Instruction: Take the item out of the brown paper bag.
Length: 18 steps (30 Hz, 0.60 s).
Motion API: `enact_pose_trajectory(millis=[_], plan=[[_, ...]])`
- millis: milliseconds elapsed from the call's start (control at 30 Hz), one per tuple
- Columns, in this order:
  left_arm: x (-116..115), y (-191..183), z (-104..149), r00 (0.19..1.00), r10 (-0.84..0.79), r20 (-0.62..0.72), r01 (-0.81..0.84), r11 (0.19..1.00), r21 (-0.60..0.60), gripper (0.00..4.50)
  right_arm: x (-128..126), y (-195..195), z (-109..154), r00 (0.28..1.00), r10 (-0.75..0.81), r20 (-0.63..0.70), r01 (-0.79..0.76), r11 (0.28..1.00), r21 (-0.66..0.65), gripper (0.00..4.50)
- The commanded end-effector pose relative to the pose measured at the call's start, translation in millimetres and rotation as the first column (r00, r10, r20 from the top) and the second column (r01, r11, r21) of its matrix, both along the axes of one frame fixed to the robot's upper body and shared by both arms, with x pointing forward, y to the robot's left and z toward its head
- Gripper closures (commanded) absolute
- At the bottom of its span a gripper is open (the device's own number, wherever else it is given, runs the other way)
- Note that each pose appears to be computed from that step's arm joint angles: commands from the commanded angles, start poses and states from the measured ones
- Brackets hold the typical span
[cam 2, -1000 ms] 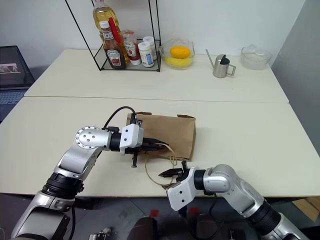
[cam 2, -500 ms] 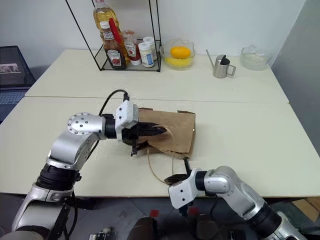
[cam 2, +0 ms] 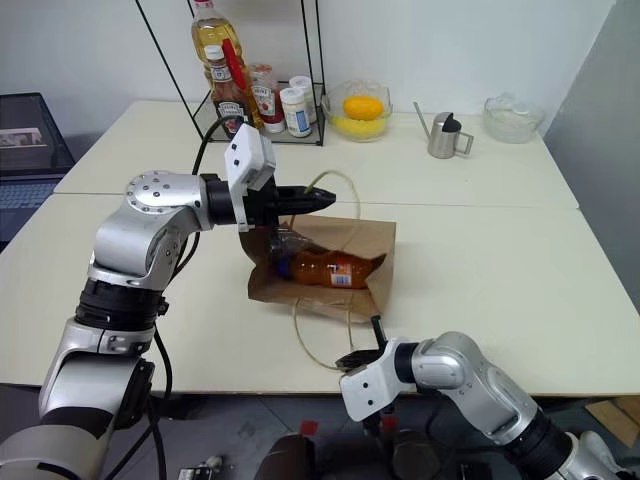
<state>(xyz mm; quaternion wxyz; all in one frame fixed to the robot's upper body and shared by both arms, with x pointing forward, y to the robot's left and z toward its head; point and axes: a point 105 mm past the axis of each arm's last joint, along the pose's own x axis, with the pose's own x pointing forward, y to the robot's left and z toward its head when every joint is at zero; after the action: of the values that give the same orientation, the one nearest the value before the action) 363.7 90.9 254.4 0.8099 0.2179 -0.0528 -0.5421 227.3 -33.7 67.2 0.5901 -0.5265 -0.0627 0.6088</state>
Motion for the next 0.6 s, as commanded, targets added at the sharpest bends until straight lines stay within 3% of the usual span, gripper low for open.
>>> enact_pose_trajectory(millis=[33,233,433,533,600], plan=[[0.3,-4.7,16.9,0.997,-0.007,0.072,0.007,1.0,-0.006,4.5,-8.7,-16.1,-30.8,0.994,-0.029,-0.105,0.015,0.991,-0.136,4.44],[5.6,-5.8,28.7,0.997,0.022,0.079,-0.018,0.998,-0.052,4.5,-1.9,-35.3,-20.5,0.996,-0.05,-0.069,0.038,0.986,-0.163,4.44],[3.6,-10.6,30.3,0.998,0.007,0.068,-0.002,0.997,-0.077,4.5,0.1,-29.2,-5.4,0.998,-0.044,-0.033,0.041,0.995,-0.092,4.44],[3.4,-11.9,30.3,0.998,0.003,0.06,0.003,0.996,-0.087,4.5,8.3,-20.9,5.8,0.998,-0.062,0.016,0.063,0.998,-0.018,3.86],[3.0,-12.9,30.1,0.999,-0.003,0.054,0.008,0.996,-0.094,4.5,9.4,-18.1,9.7,0.998,-0.06,0.031,0.059,0.998,0.005,3.22]])
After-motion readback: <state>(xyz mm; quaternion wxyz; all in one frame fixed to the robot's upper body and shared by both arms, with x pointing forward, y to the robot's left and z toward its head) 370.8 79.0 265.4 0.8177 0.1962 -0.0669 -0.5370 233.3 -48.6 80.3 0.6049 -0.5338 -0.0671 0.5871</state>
